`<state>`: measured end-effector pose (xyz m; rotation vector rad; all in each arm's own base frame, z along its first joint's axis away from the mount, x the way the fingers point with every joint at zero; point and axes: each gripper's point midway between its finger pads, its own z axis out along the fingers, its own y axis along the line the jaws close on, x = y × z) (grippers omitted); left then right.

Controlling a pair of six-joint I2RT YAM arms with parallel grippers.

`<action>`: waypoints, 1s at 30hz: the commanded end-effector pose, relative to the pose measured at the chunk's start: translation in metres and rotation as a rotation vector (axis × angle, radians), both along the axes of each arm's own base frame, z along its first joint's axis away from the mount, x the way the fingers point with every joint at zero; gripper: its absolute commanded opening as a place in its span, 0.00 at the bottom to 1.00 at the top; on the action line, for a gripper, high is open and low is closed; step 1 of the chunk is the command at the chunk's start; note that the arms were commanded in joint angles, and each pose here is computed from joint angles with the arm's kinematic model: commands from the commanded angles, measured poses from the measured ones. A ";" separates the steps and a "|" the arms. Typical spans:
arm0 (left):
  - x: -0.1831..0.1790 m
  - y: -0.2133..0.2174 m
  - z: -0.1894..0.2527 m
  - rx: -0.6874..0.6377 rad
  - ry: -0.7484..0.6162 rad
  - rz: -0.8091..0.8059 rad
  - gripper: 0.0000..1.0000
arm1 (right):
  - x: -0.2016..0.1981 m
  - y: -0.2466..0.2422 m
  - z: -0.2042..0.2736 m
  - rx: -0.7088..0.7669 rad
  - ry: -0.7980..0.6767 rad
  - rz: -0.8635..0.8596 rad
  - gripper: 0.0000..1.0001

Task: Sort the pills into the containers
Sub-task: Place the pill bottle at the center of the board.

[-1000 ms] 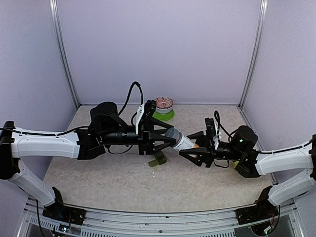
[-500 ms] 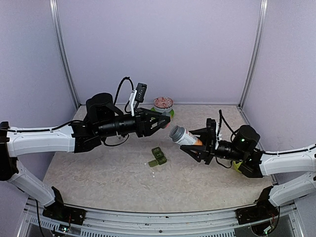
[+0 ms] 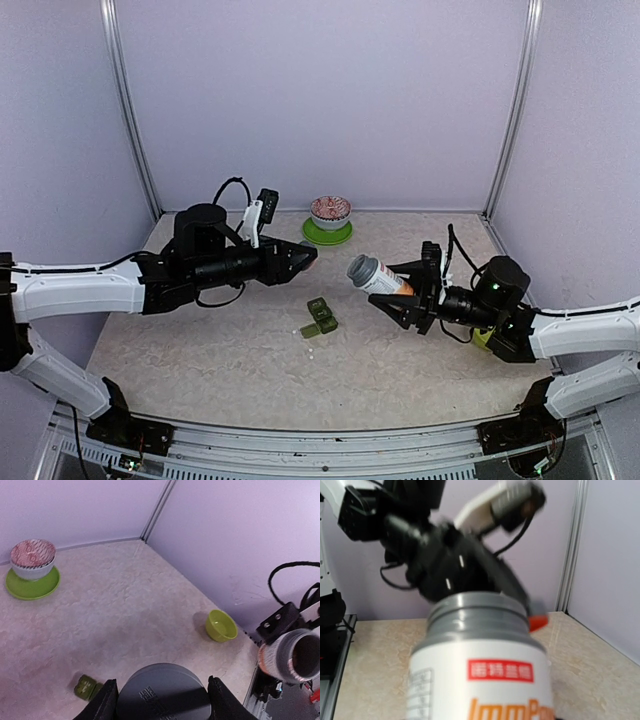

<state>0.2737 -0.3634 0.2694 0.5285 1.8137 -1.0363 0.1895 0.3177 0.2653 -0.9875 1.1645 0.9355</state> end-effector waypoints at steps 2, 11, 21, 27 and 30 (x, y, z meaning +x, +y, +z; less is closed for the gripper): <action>0.020 0.036 -0.056 0.148 0.054 0.136 0.45 | -0.003 -0.004 0.004 0.023 -0.001 0.000 0.25; 0.044 0.062 -0.119 0.322 0.108 0.225 0.46 | -0.006 -0.004 0.001 0.025 0.021 0.012 0.26; 0.042 0.064 -0.170 0.447 0.176 0.196 0.45 | -0.008 -0.008 -0.004 0.016 0.039 0.007 0.26; 0.024 0.055 -0.180 0.486 0.192 0.126 0.45 | -0.007 -0.008 -0.002 0.012 0.030 0.000 0.26; 0.019 0.054 -0.188 0.539 0.197 0.124 0.44 | -0.006 -0.007 -0.003 0.007 0.032 0.003 0.26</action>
